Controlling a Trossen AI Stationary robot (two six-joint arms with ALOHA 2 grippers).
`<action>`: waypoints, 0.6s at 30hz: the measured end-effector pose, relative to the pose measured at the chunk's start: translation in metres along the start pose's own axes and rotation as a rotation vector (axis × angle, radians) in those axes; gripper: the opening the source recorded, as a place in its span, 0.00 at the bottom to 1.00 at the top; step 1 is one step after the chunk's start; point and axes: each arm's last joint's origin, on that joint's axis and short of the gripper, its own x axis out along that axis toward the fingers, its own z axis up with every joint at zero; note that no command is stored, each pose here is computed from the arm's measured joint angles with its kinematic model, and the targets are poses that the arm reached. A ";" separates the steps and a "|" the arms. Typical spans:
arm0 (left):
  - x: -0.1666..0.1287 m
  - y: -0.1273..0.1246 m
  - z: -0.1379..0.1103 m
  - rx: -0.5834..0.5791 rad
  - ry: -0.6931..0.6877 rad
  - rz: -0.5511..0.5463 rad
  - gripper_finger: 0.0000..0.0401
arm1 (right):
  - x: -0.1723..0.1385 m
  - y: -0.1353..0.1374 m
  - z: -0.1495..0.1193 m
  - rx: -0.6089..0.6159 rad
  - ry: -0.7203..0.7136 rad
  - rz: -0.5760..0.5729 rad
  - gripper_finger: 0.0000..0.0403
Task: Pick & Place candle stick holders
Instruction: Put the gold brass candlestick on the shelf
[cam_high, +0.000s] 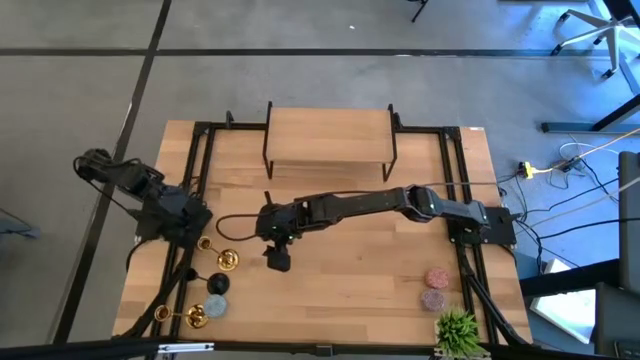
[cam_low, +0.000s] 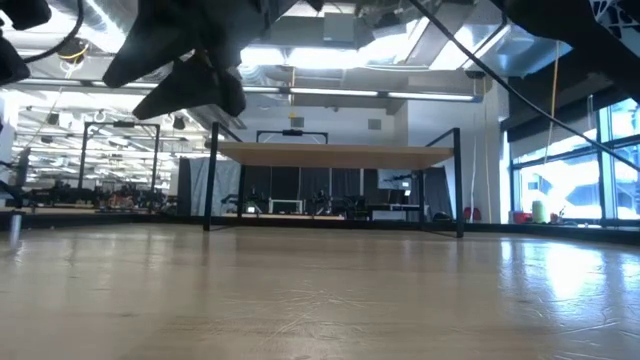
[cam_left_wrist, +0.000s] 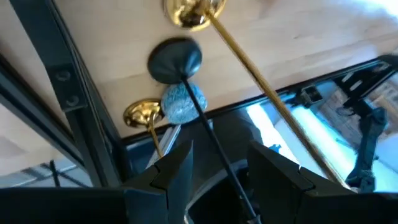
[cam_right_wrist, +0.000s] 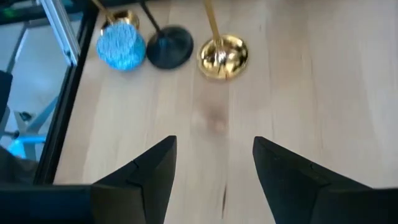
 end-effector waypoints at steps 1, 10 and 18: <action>0.003 -0.001 0.001 0.001 0.005 0.000 0.37 | -0.001 0.000 0.001 0.002 -0.004 0.000 0.54; 0.016 -0.008 0.004 -0.001 -0.020 0.010 0.37 | -0.001 0.001 -0.001 0.017 0.006 -0.016 0.54; 0.023 -0.020 0.013 -0.010 -0.112 0.017 0.37 | -0.001 0.006 -0.002 0.011 0.012 -0.012 0.54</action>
